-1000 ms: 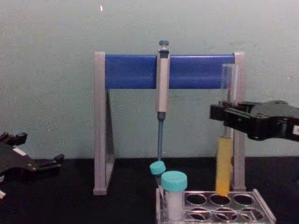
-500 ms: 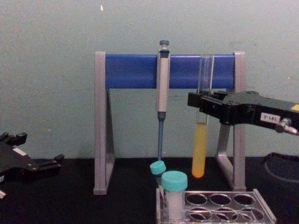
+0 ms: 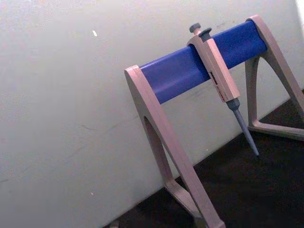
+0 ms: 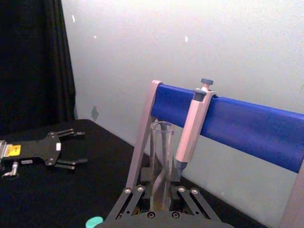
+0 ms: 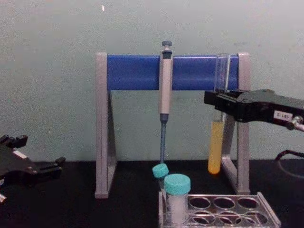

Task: Pick up the test tube from the test tube rack, shake it, then place it back into the test tube rack.

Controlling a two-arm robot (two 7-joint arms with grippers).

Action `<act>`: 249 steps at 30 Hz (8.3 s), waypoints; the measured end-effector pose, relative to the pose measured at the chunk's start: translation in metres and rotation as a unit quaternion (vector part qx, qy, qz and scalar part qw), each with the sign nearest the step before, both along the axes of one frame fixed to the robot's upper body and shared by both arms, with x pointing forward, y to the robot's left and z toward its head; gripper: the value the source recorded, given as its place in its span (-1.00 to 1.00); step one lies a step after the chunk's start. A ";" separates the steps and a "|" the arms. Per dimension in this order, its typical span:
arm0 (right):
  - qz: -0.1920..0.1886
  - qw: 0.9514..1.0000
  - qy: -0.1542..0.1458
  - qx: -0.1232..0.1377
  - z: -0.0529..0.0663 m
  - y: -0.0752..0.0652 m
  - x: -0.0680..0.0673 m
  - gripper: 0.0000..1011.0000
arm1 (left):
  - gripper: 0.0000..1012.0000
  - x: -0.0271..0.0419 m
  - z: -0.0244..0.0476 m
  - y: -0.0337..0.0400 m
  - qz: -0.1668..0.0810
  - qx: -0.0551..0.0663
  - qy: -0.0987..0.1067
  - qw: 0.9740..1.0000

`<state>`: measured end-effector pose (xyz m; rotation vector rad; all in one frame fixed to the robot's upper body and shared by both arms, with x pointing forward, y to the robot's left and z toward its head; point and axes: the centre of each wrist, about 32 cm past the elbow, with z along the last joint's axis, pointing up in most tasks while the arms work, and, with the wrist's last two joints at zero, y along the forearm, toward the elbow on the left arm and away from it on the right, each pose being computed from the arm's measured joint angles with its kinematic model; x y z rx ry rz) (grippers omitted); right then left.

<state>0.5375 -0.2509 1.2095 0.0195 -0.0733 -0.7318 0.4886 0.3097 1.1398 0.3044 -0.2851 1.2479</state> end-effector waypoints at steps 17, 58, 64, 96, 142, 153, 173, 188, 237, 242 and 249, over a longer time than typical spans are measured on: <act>-0.027 1.000 -0.005 -0.009 0.004 -0.012 -0.013 -0.55 | 1.00 0.0000 0.0000 0.0000 0.000 0.000 0.000 1.000; 0.012 1.000 0.003 -0.004 -0.001 0.004 -0.003 -0.55 | 1.00 0.0000 0.0000 0.0000 0.000 0.000 0.000 1.000; 0.001 1.000 0.001 -0.004 0.000 -0.001 -0.004 -0.55 | 1.00 0.0000 0.0000 0.0000 0.000 0.000 0.000 1.000; -0.042 0.999 0.003 -0.016 0.003 -0.022 -0.033 -0.55 | 0.99 0.0000 0.0000 0.0000 0.000 0.000 0.000 1.000; 0.002 1.000 0.005 -0.011 -0.002 -0.008 -0.010 -0.55 | 1.00 0.0000 0.0000 0.0000 0.000 0.000 0.000 1.000; -0.001 1.000 0.004 -0.009 -0.002 -0.008 -0.012 -0.55 | 0.99 0.0000 0.0000 0.0000 0.000 0.000 0.000 1.000; 0.000 1.000 0.003 -0.008 -0.002 -0.007 -0.013 -0.55 | 1.00 0.0000 0.0000 0.0000 0.000 0.000 0.000 1.000; -0.001 1.000 0.002 -0.005 -0.002 -0.007 -0.014 -0.55 | 1.00 0.0000 0.0000 0.0000 0.000 0.000 0.000 1.000; 0.005 1.000 0.023 -0.008 -0.017 -0.012 -0.038 -0.55 | 0.99 0.0000 0.0000 0.0000 0.000 0.000 0.000 1.000; 0.004 1.000 0.024 -0.010 -0.019 -0.011 -0.035 -0.55 | 1.00 0.0000 0.0000 0.0000 0.000 0.000 0.000 1.000; 0.003 0.999 0.029 -0.014 -0.024 -0.010 -0.032 -0.55 | 1.00 0.0000 0.0000 0.0000 0.000 0.000 0.000 1.000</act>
